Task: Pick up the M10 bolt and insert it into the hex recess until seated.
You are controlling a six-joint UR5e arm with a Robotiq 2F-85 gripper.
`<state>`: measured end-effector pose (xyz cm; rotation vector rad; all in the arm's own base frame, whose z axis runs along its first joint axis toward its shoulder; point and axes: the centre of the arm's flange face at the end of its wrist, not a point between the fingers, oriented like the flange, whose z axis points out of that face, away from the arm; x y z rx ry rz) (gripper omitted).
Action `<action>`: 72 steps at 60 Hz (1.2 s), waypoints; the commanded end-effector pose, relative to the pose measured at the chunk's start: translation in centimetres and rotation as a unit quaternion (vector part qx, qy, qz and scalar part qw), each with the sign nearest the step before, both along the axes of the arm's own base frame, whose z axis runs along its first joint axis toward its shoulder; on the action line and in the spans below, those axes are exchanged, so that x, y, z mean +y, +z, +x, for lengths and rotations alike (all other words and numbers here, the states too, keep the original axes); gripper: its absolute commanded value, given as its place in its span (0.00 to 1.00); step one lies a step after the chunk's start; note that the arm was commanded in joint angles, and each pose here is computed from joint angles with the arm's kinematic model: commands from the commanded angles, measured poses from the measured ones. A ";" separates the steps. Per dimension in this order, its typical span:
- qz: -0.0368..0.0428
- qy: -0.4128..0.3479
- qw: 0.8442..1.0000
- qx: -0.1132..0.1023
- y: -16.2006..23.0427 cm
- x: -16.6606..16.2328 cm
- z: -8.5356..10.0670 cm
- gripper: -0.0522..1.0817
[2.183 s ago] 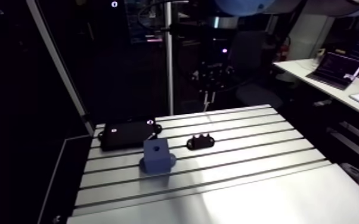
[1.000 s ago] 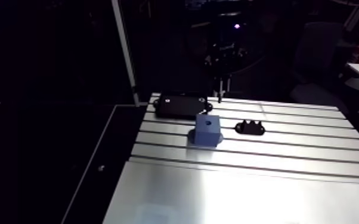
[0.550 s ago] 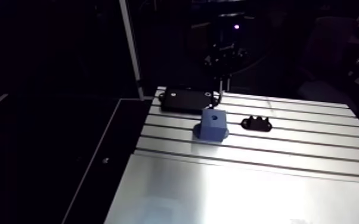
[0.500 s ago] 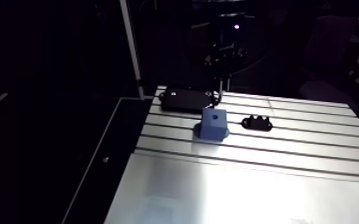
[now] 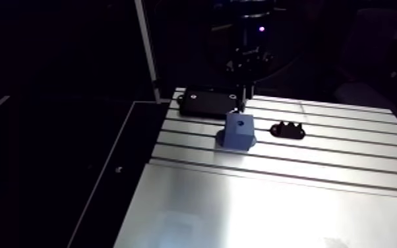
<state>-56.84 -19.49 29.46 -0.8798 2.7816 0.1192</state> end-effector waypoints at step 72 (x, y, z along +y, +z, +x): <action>0.001 -0.001 1.000 -0.006 -2.3 0.0 0.5 0.90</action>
